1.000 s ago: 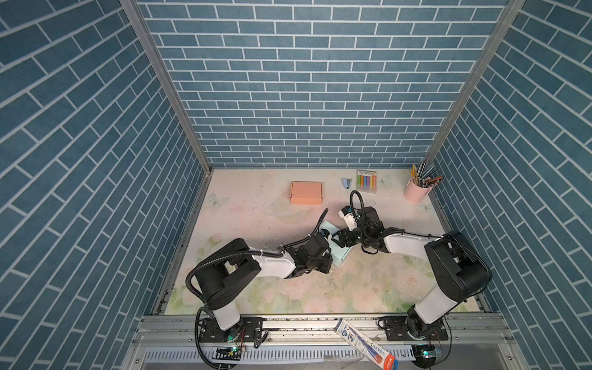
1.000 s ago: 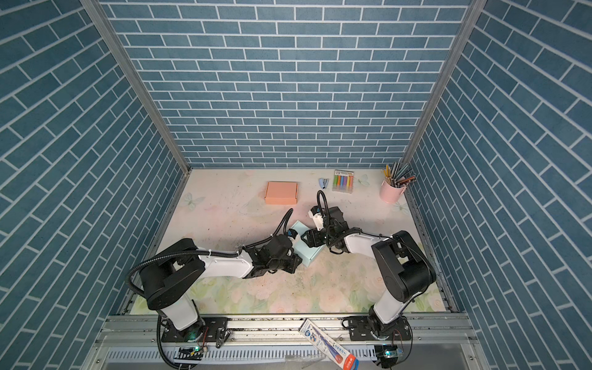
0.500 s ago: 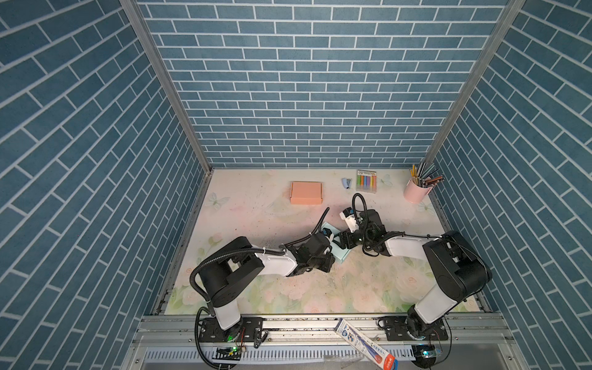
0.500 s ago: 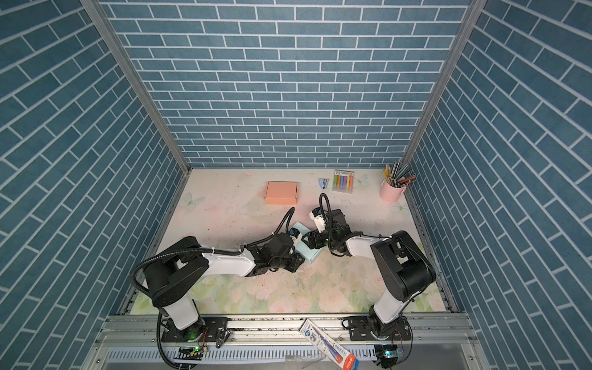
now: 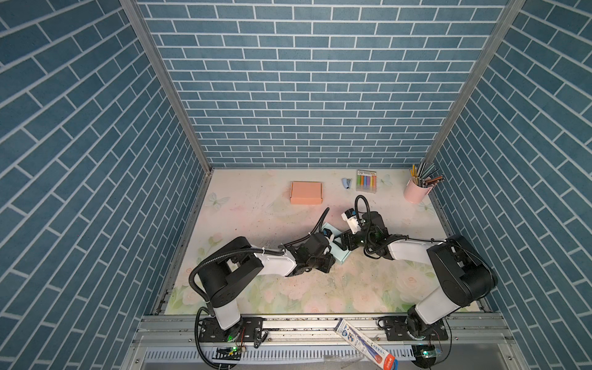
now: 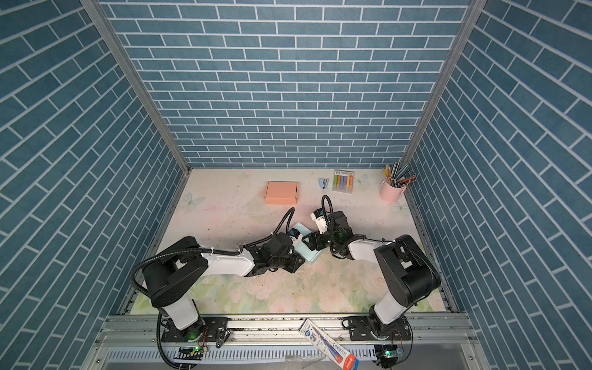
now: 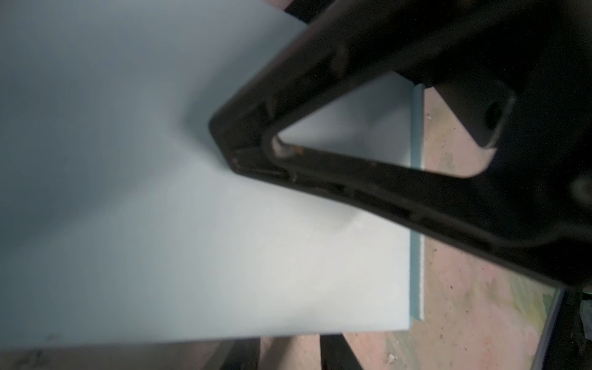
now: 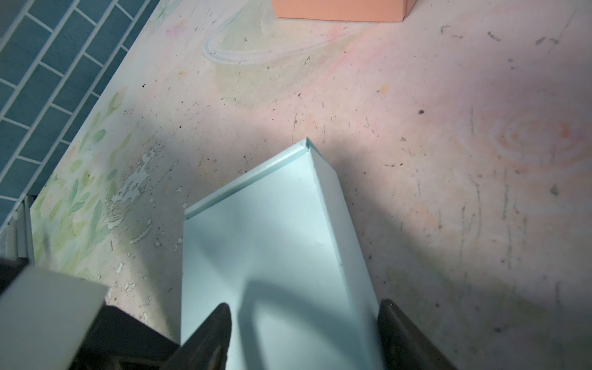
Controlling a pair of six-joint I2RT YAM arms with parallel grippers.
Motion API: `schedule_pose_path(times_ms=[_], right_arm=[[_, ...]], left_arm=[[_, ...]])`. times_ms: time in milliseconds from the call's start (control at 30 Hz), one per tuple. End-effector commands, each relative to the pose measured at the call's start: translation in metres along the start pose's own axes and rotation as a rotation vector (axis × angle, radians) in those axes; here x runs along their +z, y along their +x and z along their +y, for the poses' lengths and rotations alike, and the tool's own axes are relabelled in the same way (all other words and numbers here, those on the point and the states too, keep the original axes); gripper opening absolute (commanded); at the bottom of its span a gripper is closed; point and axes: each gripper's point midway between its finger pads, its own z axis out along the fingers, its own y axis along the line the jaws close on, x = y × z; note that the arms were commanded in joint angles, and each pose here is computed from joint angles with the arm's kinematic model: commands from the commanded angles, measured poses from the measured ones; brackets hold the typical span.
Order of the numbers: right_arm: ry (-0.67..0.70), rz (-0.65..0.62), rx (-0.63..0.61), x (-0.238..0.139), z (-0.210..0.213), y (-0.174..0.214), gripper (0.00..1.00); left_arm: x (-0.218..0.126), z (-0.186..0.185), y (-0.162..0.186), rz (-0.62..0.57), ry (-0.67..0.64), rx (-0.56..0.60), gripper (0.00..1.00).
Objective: Fold the paper box
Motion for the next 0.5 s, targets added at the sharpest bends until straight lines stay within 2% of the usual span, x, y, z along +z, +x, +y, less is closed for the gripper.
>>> schedule_pose_path(times_ms=[0, 233, 400, 467], right_arm=[[-0.138, 0.176, 0.153, -0.007, 0.032, 0.044, 0.73], [-0.102, 0.116, 0.148, -0.003, 0.019, 0.014, 0.75], [-0.078, 0.109, 0.129, 0.001, 0.012, -0.002, 0.75], [-0.07, 0.095, 0.112, 0.0, 0.012, -0.011, 0.76]], left_arm=[[-0.008, 0.023, -0.009, -0.081, -0.074, -0.049, 0.31], [-0.028, 0.031, 0.013, -0.063, -0.078, -0.06, 0.22], [-0.042, 0.039, 0.016, -0.068, -0.075, -0.083, 0.2], [-0.051, 0.049, 0.013, -0.086, -0.09, -0.103, 0.16]])
